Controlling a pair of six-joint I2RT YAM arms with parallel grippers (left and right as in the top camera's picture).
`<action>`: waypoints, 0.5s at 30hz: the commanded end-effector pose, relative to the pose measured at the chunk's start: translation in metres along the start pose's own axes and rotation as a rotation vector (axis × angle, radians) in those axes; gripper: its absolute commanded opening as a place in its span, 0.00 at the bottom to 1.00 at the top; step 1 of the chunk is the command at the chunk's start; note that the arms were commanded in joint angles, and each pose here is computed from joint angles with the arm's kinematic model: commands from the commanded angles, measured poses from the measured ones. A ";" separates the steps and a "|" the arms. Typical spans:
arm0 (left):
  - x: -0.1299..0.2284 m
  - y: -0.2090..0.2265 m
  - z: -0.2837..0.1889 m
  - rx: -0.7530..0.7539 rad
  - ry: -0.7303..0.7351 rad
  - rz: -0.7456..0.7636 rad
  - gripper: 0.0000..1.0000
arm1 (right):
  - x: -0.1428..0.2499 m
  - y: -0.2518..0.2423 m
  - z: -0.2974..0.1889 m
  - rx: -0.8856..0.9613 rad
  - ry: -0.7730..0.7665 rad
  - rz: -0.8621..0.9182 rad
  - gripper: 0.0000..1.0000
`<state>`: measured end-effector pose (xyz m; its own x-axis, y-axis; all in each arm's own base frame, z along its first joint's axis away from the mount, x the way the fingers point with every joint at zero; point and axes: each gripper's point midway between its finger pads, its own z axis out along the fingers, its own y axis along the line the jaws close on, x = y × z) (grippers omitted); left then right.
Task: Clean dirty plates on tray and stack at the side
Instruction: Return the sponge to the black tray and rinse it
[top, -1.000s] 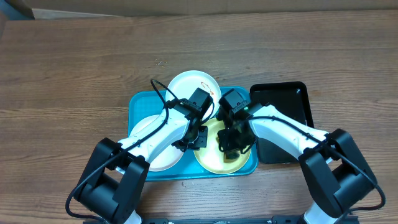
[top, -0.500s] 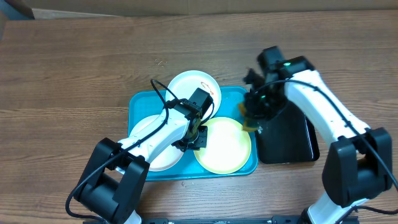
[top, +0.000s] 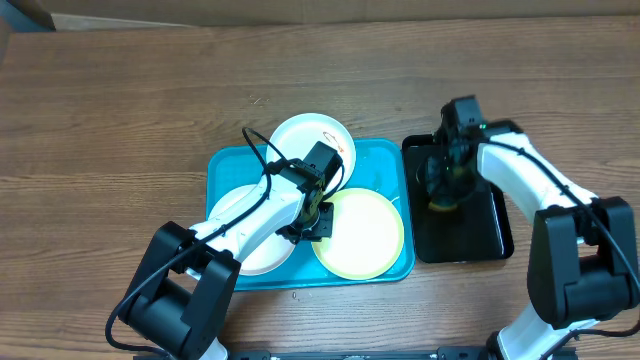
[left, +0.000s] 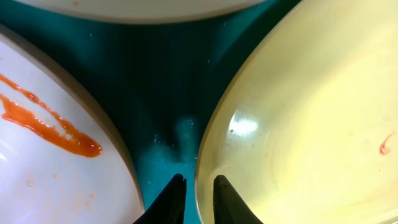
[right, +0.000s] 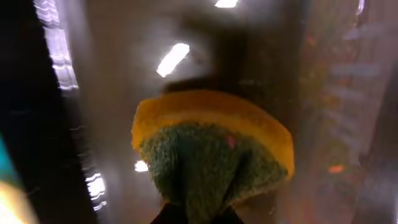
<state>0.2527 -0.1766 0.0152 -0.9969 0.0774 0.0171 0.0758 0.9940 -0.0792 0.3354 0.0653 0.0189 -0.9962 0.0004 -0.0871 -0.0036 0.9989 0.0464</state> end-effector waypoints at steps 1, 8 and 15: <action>0.003 0.001 0.004 0.000 0.017 0.001 0.18 | 0.004 -0.019 0.007 0.097 -0.036 0.010 0.26; 0.002 0.001 0.004 0.003 0.013 0.001 0.24 | 0.000 -0.017 0.011 0.087 -0.065 0.011 0.69; 0.001 0.001 0.005 0.004 0.010 0.001 0.28 | 0.004 -0.016 0.011 0.080 -0.045 0.037 0.68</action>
<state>0.2535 -0.1772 0.0152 -0.9969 0.0774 0.0134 0.0761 0.9938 -0.0811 0.3335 0.0515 0.0019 -0.9923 0.0208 -0.1219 0.0237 0.9995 -0.0229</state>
